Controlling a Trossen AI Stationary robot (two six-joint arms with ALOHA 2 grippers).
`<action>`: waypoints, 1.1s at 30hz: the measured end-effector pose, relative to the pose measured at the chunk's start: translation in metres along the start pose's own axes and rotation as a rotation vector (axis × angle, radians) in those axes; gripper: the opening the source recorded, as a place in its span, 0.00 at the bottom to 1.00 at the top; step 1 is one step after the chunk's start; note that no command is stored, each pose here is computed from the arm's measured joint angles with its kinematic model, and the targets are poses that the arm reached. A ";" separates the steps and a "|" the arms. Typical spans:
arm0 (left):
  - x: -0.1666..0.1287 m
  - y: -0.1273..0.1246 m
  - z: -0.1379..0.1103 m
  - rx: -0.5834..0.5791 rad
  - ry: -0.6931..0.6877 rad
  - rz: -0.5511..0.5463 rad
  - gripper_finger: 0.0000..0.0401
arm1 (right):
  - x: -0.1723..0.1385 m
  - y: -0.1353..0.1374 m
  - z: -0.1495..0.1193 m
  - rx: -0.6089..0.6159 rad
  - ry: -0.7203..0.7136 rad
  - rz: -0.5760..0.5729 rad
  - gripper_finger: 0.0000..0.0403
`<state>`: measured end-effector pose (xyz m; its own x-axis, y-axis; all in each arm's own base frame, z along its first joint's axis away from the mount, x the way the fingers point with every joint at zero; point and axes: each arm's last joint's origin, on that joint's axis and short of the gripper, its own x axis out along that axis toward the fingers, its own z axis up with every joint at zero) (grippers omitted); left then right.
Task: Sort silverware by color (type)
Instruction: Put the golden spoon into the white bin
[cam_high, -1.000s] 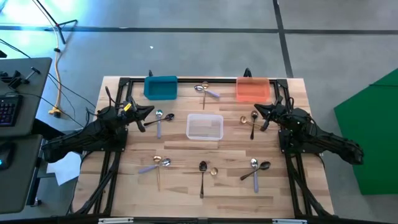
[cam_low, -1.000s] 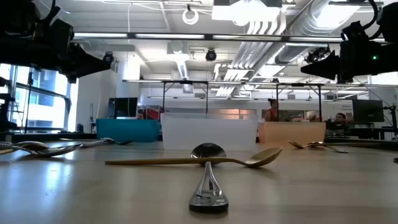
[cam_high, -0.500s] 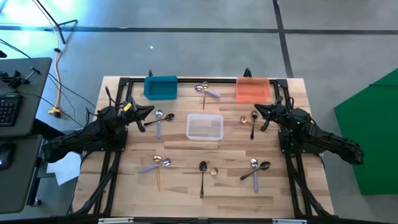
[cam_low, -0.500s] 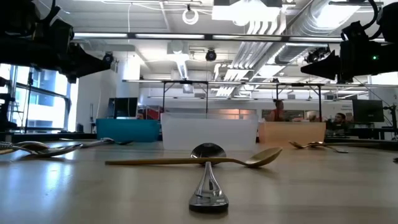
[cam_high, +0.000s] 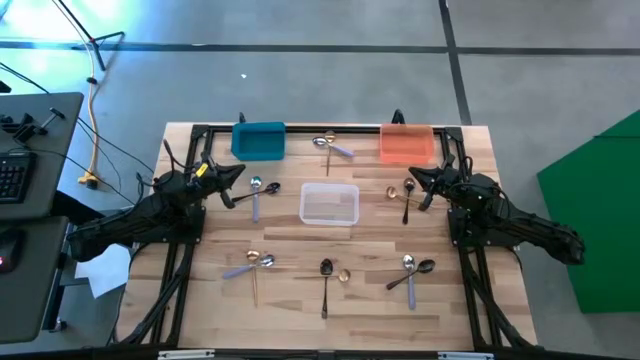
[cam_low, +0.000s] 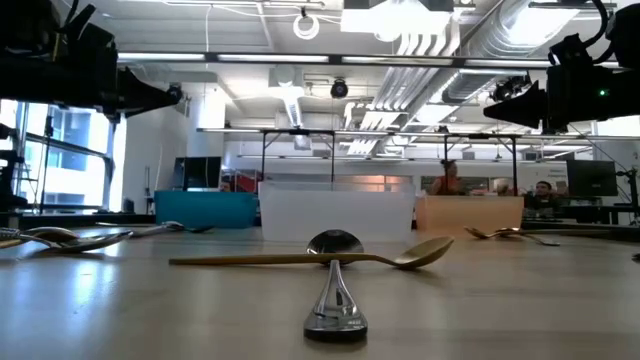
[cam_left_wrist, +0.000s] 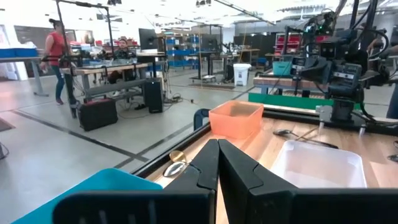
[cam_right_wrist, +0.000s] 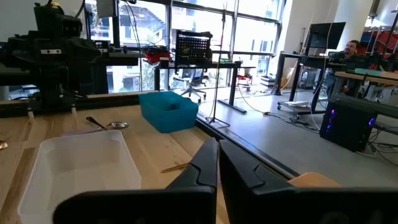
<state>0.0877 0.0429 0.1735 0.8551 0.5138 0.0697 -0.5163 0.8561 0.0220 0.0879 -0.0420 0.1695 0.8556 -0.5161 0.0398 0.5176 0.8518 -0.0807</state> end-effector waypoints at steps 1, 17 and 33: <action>0.000 0.000 0.000 0.000 0.001 -0.003 0.00 | 0.000 0.000 0.000 0.000 0.000 0.000 0.00; 0.000 -0.001 0.005 -0.073 -0.050 -0.023 0.00 | -0.001 -0.001 0.013 0.021 -0.139 -0.007 0.00; 0.001 -0.001 0.001 -0.158 -0.004 -0.026 0.00 | 0.009 -0.001 0.039 0.173 -0.059 0.048 0.00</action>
<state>0.0888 0.0426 0.1742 0.8675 0.4916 0.0753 -0.4799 0.8672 -0.1330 0.0956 -0.0438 0.2091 0.8759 -0.4724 0.0985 0.4651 0.8808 0.0882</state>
